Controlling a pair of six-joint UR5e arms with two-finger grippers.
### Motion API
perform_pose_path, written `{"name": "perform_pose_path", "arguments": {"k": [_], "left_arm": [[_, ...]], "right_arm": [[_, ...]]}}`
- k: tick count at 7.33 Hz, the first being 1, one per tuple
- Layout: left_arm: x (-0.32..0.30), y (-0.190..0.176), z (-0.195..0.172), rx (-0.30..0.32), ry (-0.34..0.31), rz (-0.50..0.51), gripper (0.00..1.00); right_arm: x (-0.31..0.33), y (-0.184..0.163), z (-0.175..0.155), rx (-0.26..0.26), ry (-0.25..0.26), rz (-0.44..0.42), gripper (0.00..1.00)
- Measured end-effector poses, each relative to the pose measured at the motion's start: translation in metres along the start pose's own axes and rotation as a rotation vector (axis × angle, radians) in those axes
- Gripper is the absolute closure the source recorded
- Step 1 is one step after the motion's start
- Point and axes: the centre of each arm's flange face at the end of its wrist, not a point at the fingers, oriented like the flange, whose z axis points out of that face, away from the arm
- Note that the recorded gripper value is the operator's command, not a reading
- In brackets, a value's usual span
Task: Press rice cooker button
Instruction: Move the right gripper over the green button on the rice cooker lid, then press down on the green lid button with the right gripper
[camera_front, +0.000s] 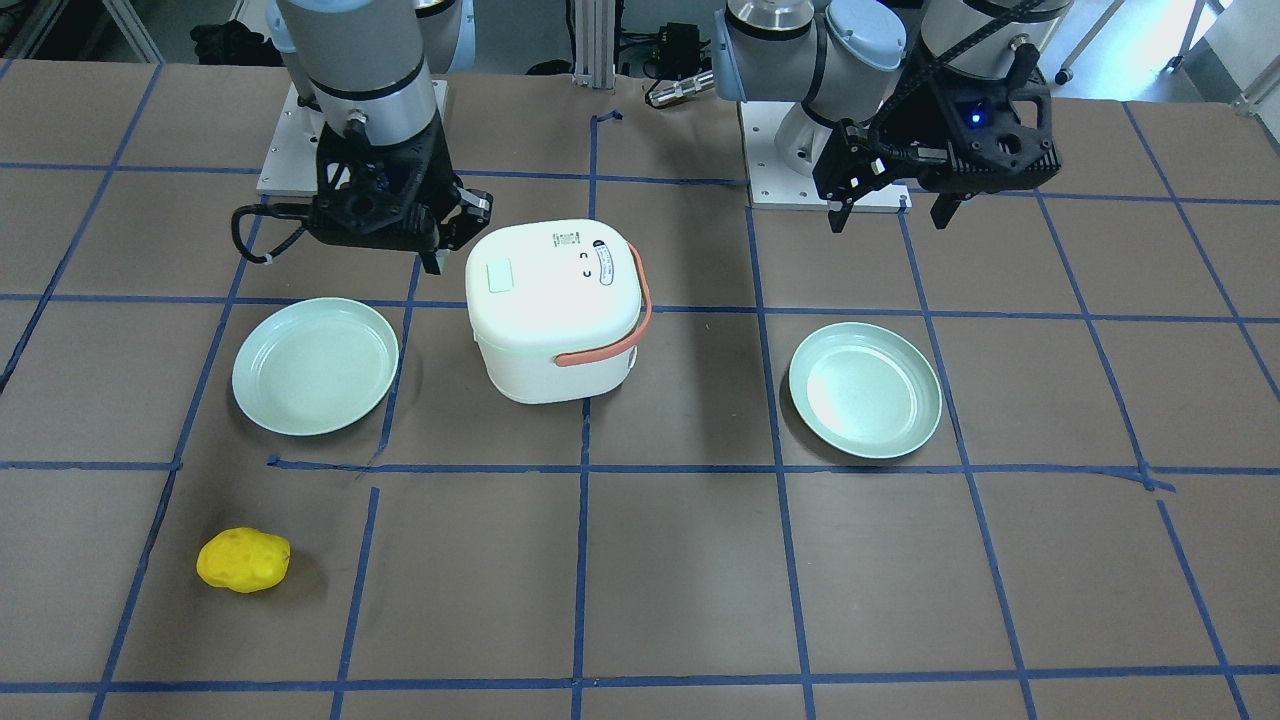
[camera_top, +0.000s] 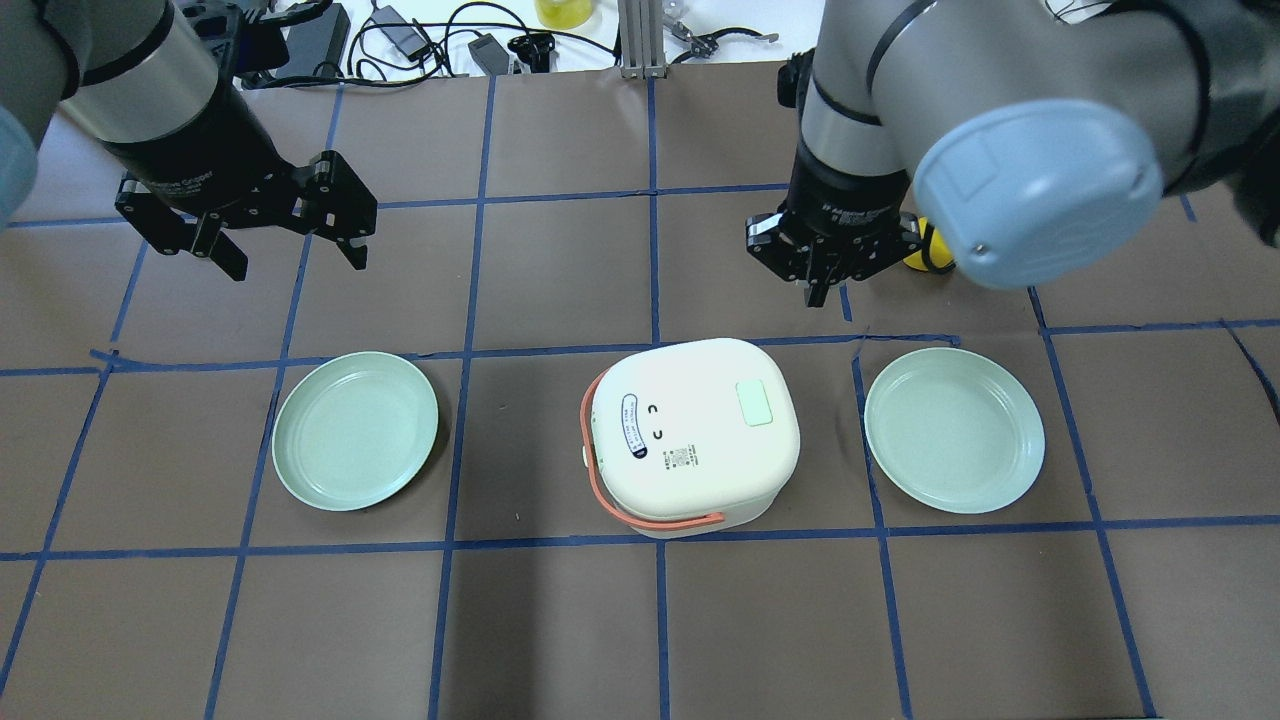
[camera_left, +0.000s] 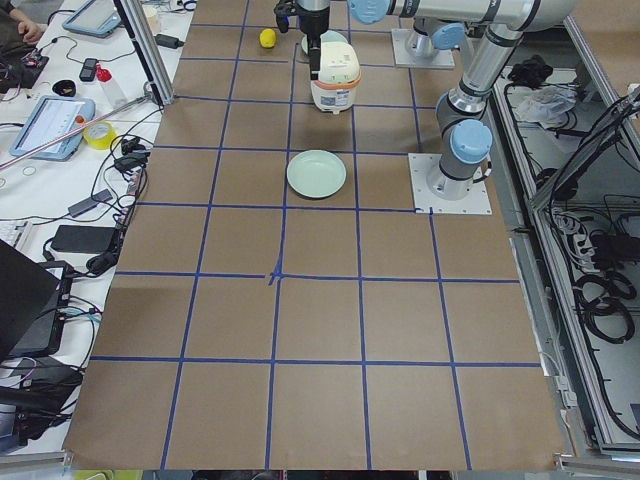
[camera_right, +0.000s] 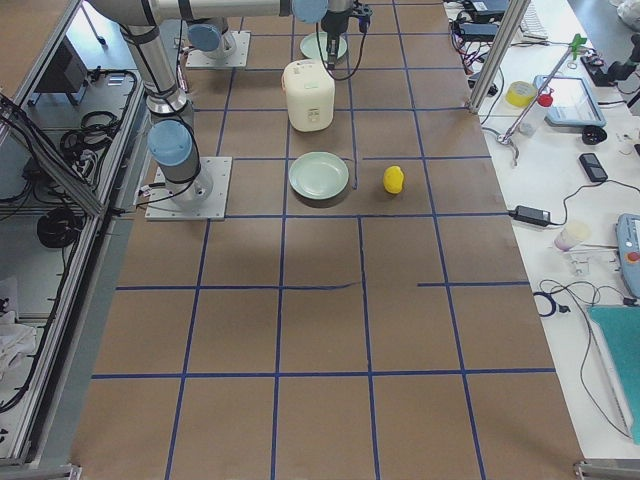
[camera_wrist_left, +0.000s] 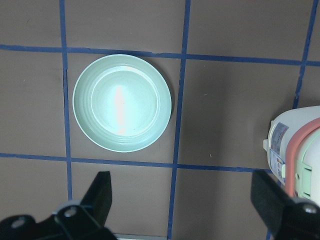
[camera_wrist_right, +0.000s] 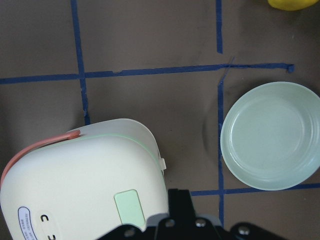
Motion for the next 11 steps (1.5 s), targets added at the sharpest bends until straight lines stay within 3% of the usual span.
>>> {"name": "perform_pose_path", "arguments": {"k": [2, 4, 9, 11], "left_arm": [[0.0, 0.0, 0.0, 0.0, 0.0, 0.0, 0.0], [0.0, 0.0, 0.0, 0.0, 0.0, 0.0, 0.0], [0.0, 0.0, 0.0, 0.0, 0.0, 0.0, 0.0], [0.0, 0.0, 0.0, 0.0, 0.0, -0.001, 0.0]], "right_arm": [[-0.011, 0.012, 0.038, 0.035, -0.011, -0.005, 0.95], [-0.018, 0.023, 0.058, 0.02, -0.011, -0.024, 0.94], [-0.026, 0.036, 0.073, -0.026, -0.023, -0.037, 0.91], [-0.026, 0.038, 0.077, -0.035, -0.021, -0.04, 0.83]]}}
